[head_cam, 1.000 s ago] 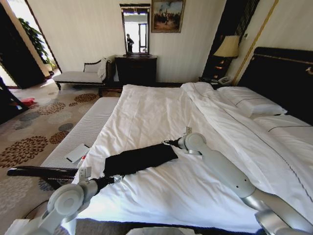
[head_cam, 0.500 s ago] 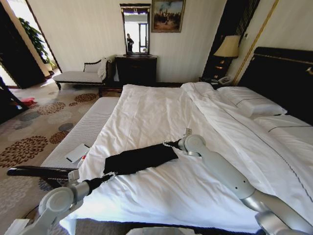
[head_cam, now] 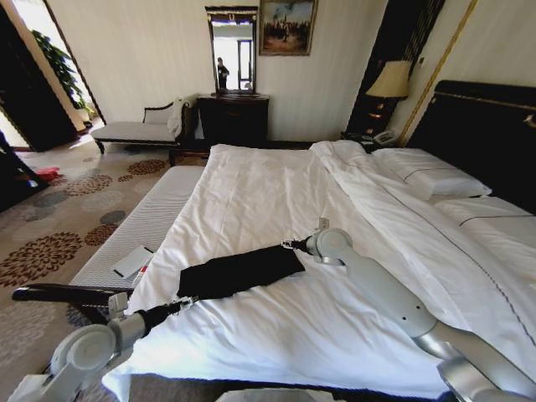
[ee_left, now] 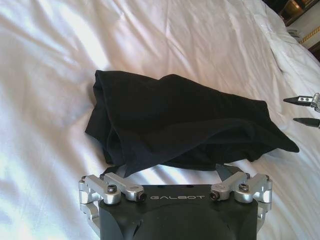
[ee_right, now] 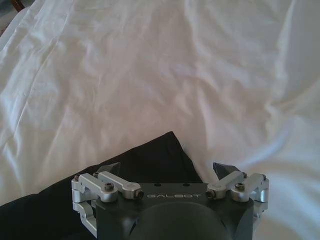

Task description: Fold the clothes on the bed.

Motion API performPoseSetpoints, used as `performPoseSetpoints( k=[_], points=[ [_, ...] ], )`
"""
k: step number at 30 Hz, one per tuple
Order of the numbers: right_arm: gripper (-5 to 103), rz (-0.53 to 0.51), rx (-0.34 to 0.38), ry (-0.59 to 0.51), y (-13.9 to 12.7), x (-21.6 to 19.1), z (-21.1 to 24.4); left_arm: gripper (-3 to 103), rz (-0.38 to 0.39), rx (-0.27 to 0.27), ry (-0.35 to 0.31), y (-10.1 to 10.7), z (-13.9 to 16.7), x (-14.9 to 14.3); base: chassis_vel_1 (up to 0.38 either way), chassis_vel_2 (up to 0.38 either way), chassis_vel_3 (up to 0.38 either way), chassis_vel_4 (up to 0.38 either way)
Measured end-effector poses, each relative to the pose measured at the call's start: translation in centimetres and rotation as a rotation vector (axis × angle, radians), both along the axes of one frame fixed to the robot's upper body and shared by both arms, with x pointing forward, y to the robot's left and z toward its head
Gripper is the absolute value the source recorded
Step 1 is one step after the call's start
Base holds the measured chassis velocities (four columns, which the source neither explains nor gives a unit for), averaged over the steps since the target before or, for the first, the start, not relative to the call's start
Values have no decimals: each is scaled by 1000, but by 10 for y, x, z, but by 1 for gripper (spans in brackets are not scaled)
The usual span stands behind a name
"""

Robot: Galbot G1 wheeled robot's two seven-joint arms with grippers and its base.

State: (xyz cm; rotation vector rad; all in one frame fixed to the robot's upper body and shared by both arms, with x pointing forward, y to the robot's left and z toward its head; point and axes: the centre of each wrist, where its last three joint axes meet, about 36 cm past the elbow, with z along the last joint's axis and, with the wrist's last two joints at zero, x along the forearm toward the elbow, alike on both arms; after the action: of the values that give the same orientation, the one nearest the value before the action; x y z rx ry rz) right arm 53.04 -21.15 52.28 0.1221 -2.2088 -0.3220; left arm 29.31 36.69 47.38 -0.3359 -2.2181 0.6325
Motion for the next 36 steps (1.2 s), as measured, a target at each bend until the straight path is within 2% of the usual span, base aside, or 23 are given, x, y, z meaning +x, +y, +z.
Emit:
performPoseSetpoints(
  k=[14, 15, 20, 22, 23, 24, 25, 26, 27, 31, 34, 36],
  points=[
    [100, 0, -19, -9, -2, -4, 0, 100, 45, -4, -16, 11, -8, 11, 0, 0, 0, 0],
    [100, -1, -20, -9, -2, -4, 0, 103, 48, -6, -19, 12, -9, 12, 0, 0, 0, 0],
    [100, 2, -23, -15, 1, -4, 0, 98, 55, -35, -20, 7, -14, 11, 0, 0, 0, 0],
    [100, 2, -23, -17, 1, -5, 1, 92, 50, -41, -13, 4, -17, 10, 0, 0, 0, 0],
    [100, 2, -23, -17, 1, -5, 1, 92, 50, -41, -13, 4, -17, 10, 0, 0, 0, 0],
    [100, 2, -23, -19, 1, -5, 1, 87, 48, -43, -11, 3, -18, 10, 0, 0, 0, 0],
    [100, 2, -23, -20, 1, -6, 1, 87, 47, -44, -9, 2, -19, 10, 0, 0, 0, 0],
    [100, 1, -24, -20, 1, -6, 2, 81, 46, -44, -9, 2, -20, 10, 0, 0, 0, 0],
    [100, 1, -24, -20, 1, -6, 2, 81, 46, -44, -9, 2, -20, 10, 0, 0, 0, 0],
    [100, -5, -30, -23, -1, -8, 0, 59, 44, -47, -10, 2, -23, 11, 0, 0, 0, 0],
    [100, -7, -32, -25, -1, -8, -1, 54, 43, -45, -12, 2, -24, 11, 0, 0, 0, 0],
    [100, -10, -34, -27, -1, -9, -1, 43, 43, -45, -15, 3, -25, 11, 0, 0, 0, 0]
  ],
)
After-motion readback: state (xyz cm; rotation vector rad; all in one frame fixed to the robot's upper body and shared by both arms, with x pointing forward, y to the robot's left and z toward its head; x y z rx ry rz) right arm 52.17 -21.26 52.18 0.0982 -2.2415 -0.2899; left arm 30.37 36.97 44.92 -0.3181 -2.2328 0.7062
